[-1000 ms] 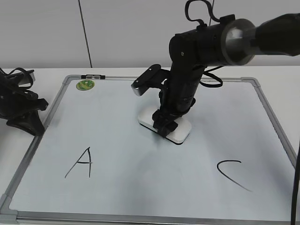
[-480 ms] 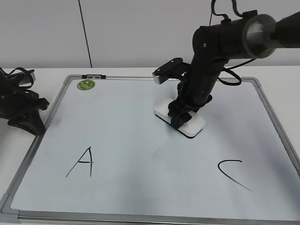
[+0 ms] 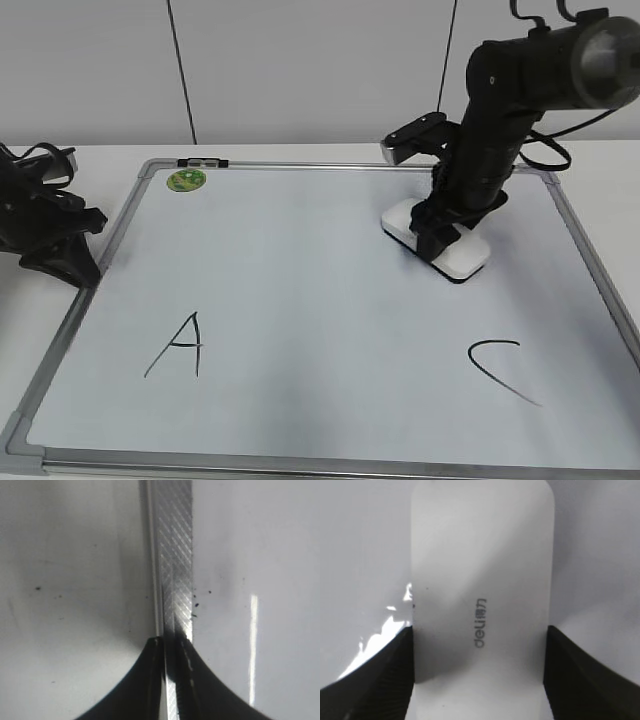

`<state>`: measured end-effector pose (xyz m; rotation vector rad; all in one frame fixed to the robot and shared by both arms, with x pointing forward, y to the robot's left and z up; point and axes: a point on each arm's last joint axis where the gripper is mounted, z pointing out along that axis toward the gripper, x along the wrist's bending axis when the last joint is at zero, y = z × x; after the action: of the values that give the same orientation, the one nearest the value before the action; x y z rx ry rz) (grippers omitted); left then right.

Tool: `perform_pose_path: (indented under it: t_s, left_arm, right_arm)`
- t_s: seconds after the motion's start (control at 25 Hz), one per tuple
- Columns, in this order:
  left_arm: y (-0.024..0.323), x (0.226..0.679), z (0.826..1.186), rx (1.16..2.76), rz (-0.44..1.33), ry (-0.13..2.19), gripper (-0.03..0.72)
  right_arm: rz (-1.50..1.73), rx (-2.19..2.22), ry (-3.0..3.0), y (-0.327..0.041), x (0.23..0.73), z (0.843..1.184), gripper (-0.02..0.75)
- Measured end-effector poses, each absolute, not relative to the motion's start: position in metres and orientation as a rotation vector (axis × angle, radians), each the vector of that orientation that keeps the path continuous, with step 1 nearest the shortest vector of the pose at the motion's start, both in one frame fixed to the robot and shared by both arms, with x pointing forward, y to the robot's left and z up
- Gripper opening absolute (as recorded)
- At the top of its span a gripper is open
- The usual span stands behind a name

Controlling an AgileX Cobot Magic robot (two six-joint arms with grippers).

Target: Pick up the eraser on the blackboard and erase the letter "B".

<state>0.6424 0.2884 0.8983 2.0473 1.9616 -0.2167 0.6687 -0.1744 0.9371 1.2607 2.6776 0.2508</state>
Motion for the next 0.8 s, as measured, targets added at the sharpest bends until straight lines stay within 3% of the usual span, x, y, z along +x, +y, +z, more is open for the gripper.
perform_pose_path:
  t_s: [0.36,0.8]
  left_arm:
    - [0.288,0.642,0.898,2.048,-0.218,1.962,0.035]
    - [0.288,0.643,0.898,2.025,-0.221,1.987,0.035]
  right_arm:
    - [0.253,1.381,2.502,-0.21,0.654,1.011,0.524]
    - [0.083,1.899,2.294,-0.276,0.641,0.979,0.524]
